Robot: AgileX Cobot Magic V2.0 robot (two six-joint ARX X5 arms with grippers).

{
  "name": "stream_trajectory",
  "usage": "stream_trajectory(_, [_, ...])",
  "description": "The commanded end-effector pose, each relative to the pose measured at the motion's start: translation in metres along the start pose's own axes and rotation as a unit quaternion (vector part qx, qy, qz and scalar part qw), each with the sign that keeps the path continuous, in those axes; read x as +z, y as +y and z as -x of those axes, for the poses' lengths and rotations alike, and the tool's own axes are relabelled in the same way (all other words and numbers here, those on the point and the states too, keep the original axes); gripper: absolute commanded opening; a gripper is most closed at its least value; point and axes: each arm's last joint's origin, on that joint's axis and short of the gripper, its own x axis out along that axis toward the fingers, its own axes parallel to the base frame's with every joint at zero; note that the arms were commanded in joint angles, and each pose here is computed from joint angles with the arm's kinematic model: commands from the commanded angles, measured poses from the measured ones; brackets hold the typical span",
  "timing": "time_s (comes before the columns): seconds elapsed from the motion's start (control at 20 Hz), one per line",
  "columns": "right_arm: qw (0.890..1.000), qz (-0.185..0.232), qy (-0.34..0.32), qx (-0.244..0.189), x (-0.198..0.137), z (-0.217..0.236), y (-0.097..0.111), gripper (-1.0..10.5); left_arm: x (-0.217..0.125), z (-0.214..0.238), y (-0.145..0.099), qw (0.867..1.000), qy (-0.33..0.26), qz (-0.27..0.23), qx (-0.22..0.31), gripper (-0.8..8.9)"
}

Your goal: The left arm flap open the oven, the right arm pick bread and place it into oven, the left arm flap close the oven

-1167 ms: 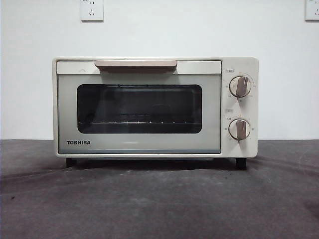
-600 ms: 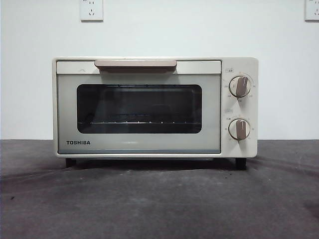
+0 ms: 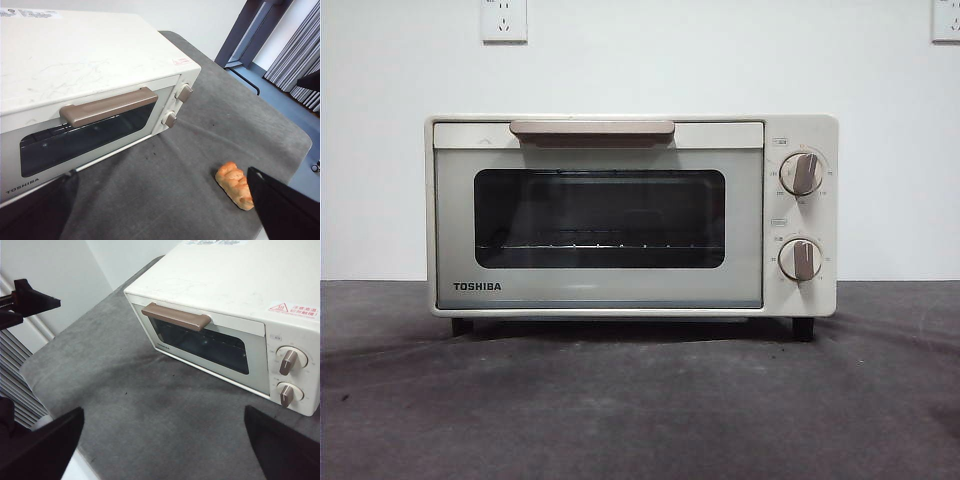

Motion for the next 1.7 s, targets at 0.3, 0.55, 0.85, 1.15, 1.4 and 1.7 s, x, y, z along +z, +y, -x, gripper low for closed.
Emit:
stream_trajectory(0.3, [0.997, -0.055, 0.034, -0.033, -0.004, 0.0, -0.002, 5.2, 0.006, 0.002, -0.003, 1.0, -0.01, -0.009, -0.004, 5.63])
stream_trajectory(0.55, [0.976, -0.117, 0.127, -0.128, -0.022, -0.009, -0.016, 5.2, 0.006, 0.002, -0.003, 1.0, -0.008, -0.008, -0.004, 5.63])
stream_trajectory(0.85, [0.943, -0.197, 0.207, -0.172, -0.054, -0.033, -0.04, 5.2, 0.006, 0.002, -0.002, 1.0, -0.008, -0.008, -0.004, 5.62])
stream_trajectory(1.15, [0.891, -0.287, 0.267, -0.231, -0.092, -0.057, -0.065, 5.2, 0.006, 0.002, -0.003, 1.0, -0.008, -0.008, -0.004, 5.62])
stream_trajectory(1.4, [0.869, -0.314, 0.29, -0.25, -0.096, -0.078, -0.076, 5.2, 0.006, 0.002, -0.002, 1.0, -0.009, -0.008, -0.004, 5.62])
stream_trajectory(1.7, [0.854, -0.258, 0.33, -0.307, -0.103, -0.107, -0.085, 5.2, 0.006, 0.002, -0.002, 1.0, -0.009, -0.008, -0.003, 5.62])
